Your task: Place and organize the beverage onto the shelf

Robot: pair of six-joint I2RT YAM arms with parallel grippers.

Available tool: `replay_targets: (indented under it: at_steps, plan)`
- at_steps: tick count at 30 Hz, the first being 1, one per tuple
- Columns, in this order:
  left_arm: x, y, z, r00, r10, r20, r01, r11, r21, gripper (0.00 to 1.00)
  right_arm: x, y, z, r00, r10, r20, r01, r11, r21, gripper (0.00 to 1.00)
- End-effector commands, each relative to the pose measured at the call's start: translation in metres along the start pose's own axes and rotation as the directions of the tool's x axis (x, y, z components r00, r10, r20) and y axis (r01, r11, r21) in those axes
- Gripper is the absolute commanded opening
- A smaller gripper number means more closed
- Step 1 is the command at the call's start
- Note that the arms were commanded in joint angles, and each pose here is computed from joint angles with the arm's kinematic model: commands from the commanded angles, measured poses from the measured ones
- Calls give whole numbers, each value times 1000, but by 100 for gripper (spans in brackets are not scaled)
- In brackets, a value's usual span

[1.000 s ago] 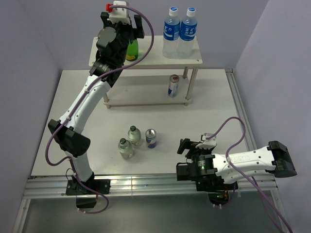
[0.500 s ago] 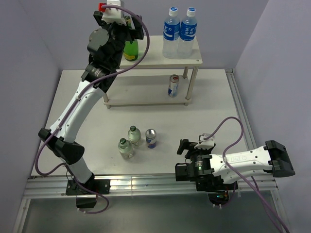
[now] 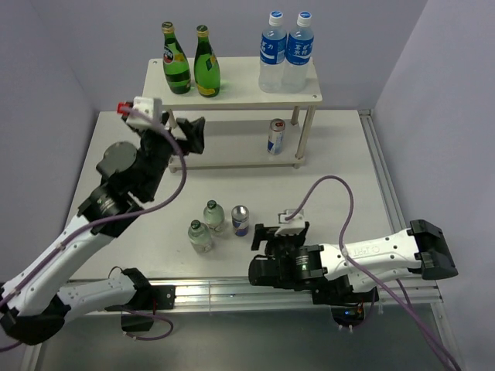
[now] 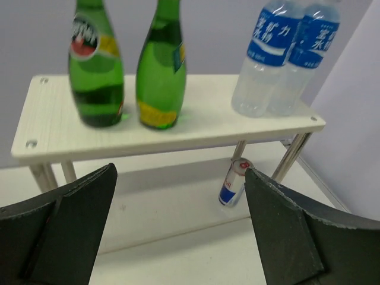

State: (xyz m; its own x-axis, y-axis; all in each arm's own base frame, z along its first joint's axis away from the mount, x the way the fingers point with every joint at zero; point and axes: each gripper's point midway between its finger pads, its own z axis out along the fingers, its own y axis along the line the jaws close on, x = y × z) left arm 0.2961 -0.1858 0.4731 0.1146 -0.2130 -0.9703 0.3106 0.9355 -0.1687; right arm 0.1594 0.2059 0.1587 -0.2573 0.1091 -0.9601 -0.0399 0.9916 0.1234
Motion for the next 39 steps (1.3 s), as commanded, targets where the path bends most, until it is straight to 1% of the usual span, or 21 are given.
replay_targets:
  at_steps: [1, 2, 3, 4, 6, 10, 12, 16, 23, 26, 29, 30, 32, 33, 35, 36, 37, 38, 39]
  plan:
    - [49, 18, -26, 993, -88, -78, 84, 995, -52, 95, -9, 66, -9, 1000, 19, -18, -23, 973, -228, 100]
    - [73, 21, -32, 989, -89, -120, 83, 995, -55, 95, -12, 91, -17, 995, 80, -52, -93, 935, -342, 100]
    - [74, 24, -41, 988, -99, -122, 93, 994, -54, 95, -8, 96, -15, 992, 105, -73, -124, 925, -360, 100]
    - [80, 27, -46, 986, -97, -135, 90, 994, -58, 95, -5, 95, -7, 990, 112, -86, -135, 928, -347, 100]
    - [93, 37, -54, 983, -96, -156, 81, 992, -101, 96, 8, 100, 6, 991, 78, -106, -109, 940, -323, 100]
    - [94, 29, -67, 982, -111, -154, 101, 992, -75, 96, 22, 124, 22, 993, 32, -115, -70, 936, -345, 100]
    - [96, 30, -67, 982, -109, -156, 97, 992, -85, 96, 33, 127, 38, 993, 6, -114, -42, 949, -314, 100]
    - [96, 27, -69, 982, -99, -159, 88, 993, -79, 95, 40, 129, 62, 993, 12, -120, -45, 963, -267, 100]
    - [97, 25, -77, 984, -91, -155, 80, 994, -78, 96, 50, 112, 98, 995, 11, -99, -24, 991, -134, 100]
    - [98, 23, -80, 984, -81, -156, 69, 994, -80, 96, 53, 109, 111, 996, 0, -91, -10, 994, -107, 100]
    - [98, 23, -82, 985, -78, -156, 66, 994, -82, 97, 54, 104, 124, 997, 3, -80, -9, 997, -72, 97]
    - [97, 21, -83, 985, -79, -154, 68, 995, -76, 97, 54, 102, 126, 997, 7, -73, -11, 998, -56, 90]
    - [97, 22, -84, 985, -76, -153, 64, 995, -81, 97, 55, 96, 134, 998, 13, -64, -15, 999, -28, 82]
    - [97, 21, -84, 985, -76, -153, 64, 995, -78, 97, 57, 93, 135, 998, 9, -61, -10, 1000, -20, 71]
    - [97, 21, -85, 985, -73, -153, 61, 995, -81, 97, 55, 88, 138, 999, 9, -44, -9, 1000, 6, 63]
    - [98, 20, -85, 985, -71, -154, 59, 995, -80, 98, 55, 86, 139, 999, 2, -40, -2, 1000, 12, 55]
    - [99, 20, -85, 985, -69, -156, 56, 995, -82, 98, 53, 86, 140, 999, 0, -38, 1, 1000, 14, 51]
    - [100, 20, -85, 985, -67, -159, 54, 995, -84, 98, 49, 82, 142, 999, -11, -31, 12, 1000, 25, 36]
    - [101, 19, -85, 984, -66, -163, 53, 995, -82, 98, 44, 80, 143, 1000, -10, -23, 11, 1000, 30, 26]
